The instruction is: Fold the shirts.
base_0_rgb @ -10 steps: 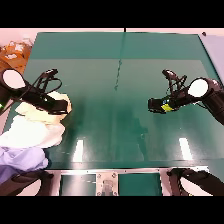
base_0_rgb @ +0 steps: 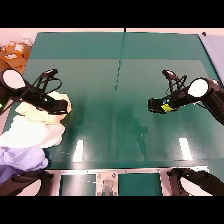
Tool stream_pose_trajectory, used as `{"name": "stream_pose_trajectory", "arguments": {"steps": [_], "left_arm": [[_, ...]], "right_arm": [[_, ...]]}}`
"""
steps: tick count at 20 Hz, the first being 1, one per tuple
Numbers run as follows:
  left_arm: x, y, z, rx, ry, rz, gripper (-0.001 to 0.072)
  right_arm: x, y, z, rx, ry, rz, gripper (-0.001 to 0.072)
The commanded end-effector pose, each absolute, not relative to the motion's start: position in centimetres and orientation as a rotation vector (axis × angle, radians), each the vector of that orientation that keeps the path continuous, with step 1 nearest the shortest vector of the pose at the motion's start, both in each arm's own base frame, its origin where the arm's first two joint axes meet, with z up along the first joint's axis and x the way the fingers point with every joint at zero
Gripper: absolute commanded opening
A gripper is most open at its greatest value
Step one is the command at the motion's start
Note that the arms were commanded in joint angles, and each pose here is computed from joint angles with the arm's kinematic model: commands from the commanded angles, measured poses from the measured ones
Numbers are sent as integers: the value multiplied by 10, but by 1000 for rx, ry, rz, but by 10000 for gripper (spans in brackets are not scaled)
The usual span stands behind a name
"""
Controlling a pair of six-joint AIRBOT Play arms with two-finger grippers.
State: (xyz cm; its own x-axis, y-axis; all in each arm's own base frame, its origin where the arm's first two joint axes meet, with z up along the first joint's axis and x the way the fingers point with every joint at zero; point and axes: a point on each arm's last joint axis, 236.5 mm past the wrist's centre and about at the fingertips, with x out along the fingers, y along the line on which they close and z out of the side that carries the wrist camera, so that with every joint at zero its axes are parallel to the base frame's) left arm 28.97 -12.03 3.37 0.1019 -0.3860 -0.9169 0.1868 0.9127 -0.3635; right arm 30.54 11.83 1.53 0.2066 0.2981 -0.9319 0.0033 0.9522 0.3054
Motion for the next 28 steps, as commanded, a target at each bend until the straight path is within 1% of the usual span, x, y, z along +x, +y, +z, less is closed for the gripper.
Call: {"name": "stream_pose_trajectory", "arguments": {"steps": [1,3,4,5,6,8,9,10,13,15,16,17,18,19,20,21,23,26,28], "left_arm": [[306,-122,37,-181,1339,-413,26],[325,-118,40,-177,1261,-386,28],[331,-110,38,-143,1240,-358,38],[339,-93,35,-71,1218,-307,351],[351,-68,33,24,1182,-226,712],[377,-13,34,188,1106,-51,718],[384,7,33,232,1095,-1,718],[384,23,24,233,1125,32,719],[355,48,-26,192,1350,76,719],[330,49,-58,235,1505,23,719],[323,49,-71,246,1550,7,719],[320,49,-81,252,1582,-3,718],[317,49,-90,253,1609,-7,717],[316,49,-95,253,1623,-9,656],[317,49,-96,256,1621,-10,355],[321,51,-92,269,1610,-14,37],[337,51,-72,258,1577,-1,25],[383,31,-8,281,1449,-13,24],[415,-18,52,292,1304,-98,25]], "right_arm": [[305,119,15,263,1352,210,19],[305,119,16,263,1351,210,19],[310,119,17,267,1329,209,19],[315,119,18,270,1308,208,19],[316,119,18,271,1303,207,20],[318,120,19,275,1296,209,19],[320,120,20,276,1287,209,19],[320,120,20,277,1285,209,19],[323,120,20,279,1273,208,19],[330,121,23,284,1245,207,20],[333,121,24,286,1232,206,25],[335,121,25,289,1220,207,86],[335,121,25,289,1219,206,102],[335,121,25,289,1219,207,88],[335,121,25,289,1219,207,73],[336,120,25,288,1218,205,72],[337,120,27,286,1212,206,19],[345,117,37,280,1182,206,19],[352,109,47,293,1158,190,19]]}}
